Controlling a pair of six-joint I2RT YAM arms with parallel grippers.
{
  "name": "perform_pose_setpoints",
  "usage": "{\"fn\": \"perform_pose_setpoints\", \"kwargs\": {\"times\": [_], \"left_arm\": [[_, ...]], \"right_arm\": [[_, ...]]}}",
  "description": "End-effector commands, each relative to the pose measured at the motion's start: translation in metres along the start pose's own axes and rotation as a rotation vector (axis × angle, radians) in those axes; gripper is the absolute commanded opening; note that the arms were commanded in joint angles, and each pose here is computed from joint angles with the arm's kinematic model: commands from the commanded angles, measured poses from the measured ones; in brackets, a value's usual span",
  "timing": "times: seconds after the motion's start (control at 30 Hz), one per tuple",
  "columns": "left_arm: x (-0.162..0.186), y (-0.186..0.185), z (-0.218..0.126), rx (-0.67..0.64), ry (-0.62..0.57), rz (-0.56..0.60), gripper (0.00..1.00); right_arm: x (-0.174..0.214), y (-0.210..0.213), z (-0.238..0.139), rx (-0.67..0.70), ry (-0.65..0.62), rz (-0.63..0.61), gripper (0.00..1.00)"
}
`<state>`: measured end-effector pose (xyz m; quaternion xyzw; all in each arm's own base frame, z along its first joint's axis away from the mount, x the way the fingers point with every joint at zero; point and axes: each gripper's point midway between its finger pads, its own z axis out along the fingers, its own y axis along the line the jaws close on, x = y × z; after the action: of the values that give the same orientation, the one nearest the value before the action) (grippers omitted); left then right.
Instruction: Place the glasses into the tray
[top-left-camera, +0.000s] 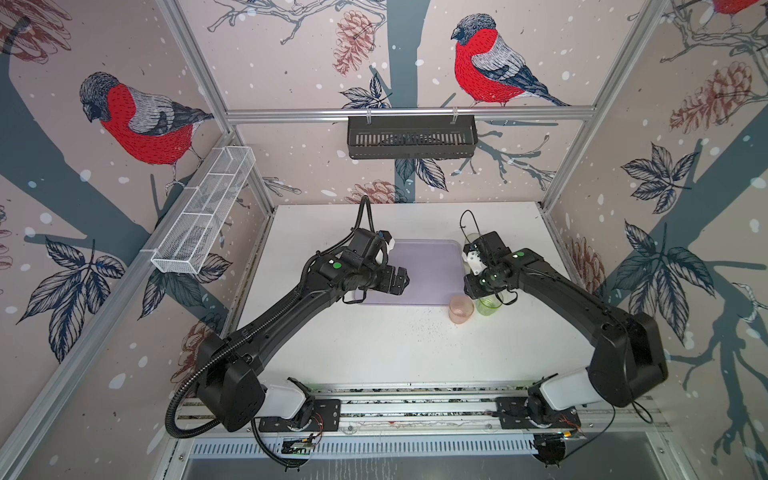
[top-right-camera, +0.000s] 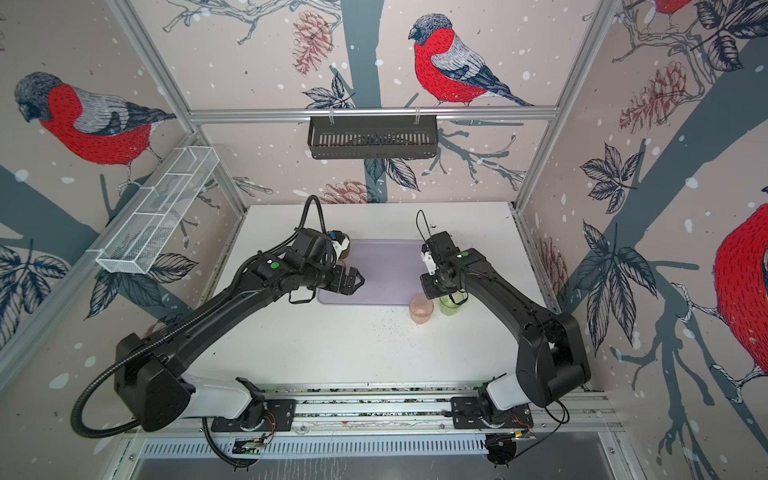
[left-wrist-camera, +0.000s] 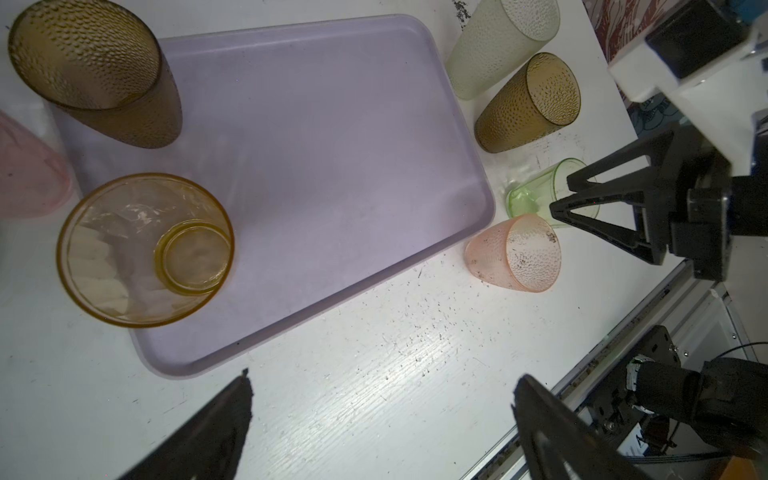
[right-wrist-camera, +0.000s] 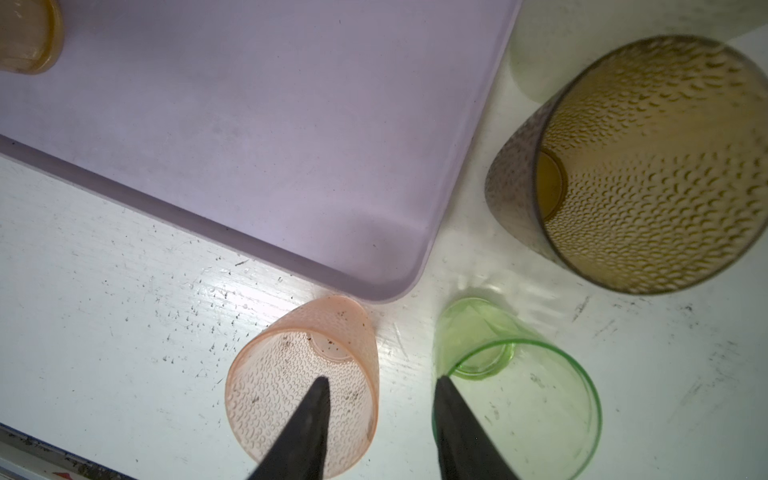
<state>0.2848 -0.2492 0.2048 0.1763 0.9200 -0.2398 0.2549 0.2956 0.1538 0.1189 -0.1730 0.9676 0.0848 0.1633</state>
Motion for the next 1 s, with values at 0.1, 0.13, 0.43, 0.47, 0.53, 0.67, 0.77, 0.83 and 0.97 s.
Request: {"fn": "perform_pose_setpoints", "kwargs": {"times": [0.1,0.13,0.43,0.47,0.53,0.67,0.77,0.83,0.97], "left_arm": [[-0.011,-0.018,0.002,0.053,-0.047,0.045,0.97],[-0.011,-0.02,0.002,0.055,-0.048,0.044,0.97],[-0.011,-0.031,0.007,0.07,-0.054,0.056,0.97],[-0.011,-0.031,0.007,0.066,-0.056,0.058,0.97],[-0.012,-0.03,0.005,0.058,-0.066,0.059,0.97],[-0.015,-0.029,0.003,0.047,-0.079,0.057,0.97],[-0.017,-0.03,0.002,0.05,-0.09,0.051,0.97],[-0.018,-0.031,0.002,0.055,-0.094,0.046,0.97],[-0.019,-0.032,0.001,0.063,-0.099,0.041,0.97]], "right_arm": [[0.005,0.0,0.004,-0.009,0.023,-0.02,0.4],[0.007,0.0,0.005,-0.009,0.026,-0.021,0.4],[0.013,0.001,0.009,-0.026,0.045,-0.031,0.39],[0.013,0.002,0.01,-0.028,0.047,-0.031,0.39],[0.015,0.002,0.011,-0.033,0.052,-0.035,0.39],[0.016,0.002,0.014,-0.034,0.056,-0.038,0.37],[0.016,0.003,0.016,-0.041,0.059,-0.041,0.36],[0.016,0.004,0.018,-0.045,0.065,-0.045,0.35],[0.019,0.005,0.02,-0.052,0.076,-0.046,0.33]]}}
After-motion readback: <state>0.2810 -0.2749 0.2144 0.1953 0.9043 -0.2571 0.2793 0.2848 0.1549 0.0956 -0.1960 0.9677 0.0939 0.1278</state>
